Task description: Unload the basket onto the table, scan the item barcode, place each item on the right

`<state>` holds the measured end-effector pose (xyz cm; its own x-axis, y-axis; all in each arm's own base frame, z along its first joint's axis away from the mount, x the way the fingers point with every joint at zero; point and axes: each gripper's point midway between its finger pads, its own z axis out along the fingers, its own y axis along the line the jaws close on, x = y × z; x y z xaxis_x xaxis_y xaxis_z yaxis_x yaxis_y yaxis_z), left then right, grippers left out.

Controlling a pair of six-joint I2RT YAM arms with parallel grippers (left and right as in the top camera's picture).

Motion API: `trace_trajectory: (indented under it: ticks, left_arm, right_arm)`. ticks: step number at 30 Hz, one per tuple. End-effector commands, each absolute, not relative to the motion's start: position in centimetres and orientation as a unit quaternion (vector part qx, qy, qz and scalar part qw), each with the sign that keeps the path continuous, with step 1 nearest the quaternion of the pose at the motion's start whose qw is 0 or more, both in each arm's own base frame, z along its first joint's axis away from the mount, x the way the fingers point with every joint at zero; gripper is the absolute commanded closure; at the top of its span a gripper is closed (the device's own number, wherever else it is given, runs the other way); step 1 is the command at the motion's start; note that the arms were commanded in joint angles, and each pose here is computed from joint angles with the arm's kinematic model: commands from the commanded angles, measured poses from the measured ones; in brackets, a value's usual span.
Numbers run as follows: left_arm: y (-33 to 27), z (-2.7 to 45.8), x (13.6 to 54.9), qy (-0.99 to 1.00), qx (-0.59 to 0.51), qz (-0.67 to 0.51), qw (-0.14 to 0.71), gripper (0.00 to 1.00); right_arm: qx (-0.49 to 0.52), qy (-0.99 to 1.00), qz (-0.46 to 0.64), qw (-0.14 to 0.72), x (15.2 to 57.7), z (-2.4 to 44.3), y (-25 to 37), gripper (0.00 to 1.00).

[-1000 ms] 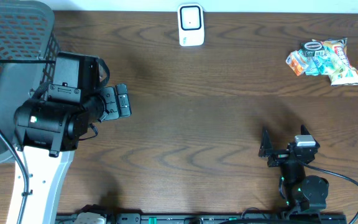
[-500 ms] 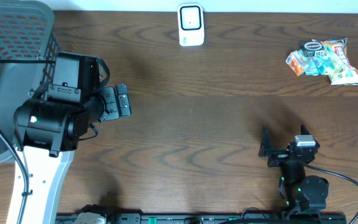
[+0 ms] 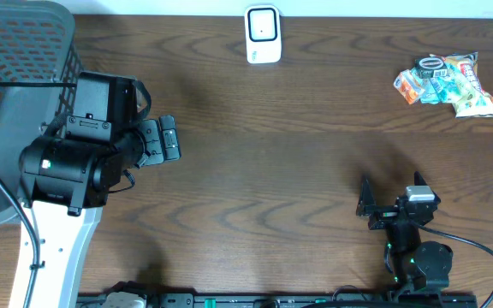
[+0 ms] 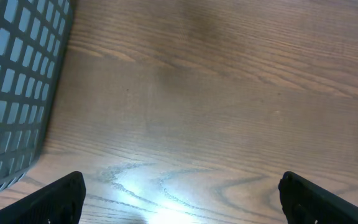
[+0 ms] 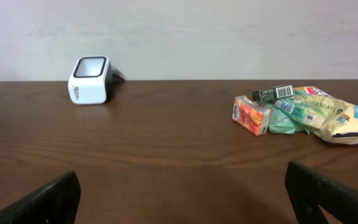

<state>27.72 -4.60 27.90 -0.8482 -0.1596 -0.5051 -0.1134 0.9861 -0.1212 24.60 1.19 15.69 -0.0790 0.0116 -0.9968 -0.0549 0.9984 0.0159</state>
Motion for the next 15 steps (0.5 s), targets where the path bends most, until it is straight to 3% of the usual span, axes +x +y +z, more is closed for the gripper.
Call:
trace_trajectory:
  ticks: [1,15]
  left_arm:
    - [-4.5,28.1,27.9,0.960,-0.071,-0.039,0.268,0.02]
    - [-4.0,28.4,26.0,0.961,-0.073,-0.037,0.263,0.02]
  right_arm:
    - [-0.015,0.734,0.017,0.679,24.6,15.6,1.0,0.01]
    - [-0.015,0.734,0.017,0.679,24.6,15.6,1.0,0.01]
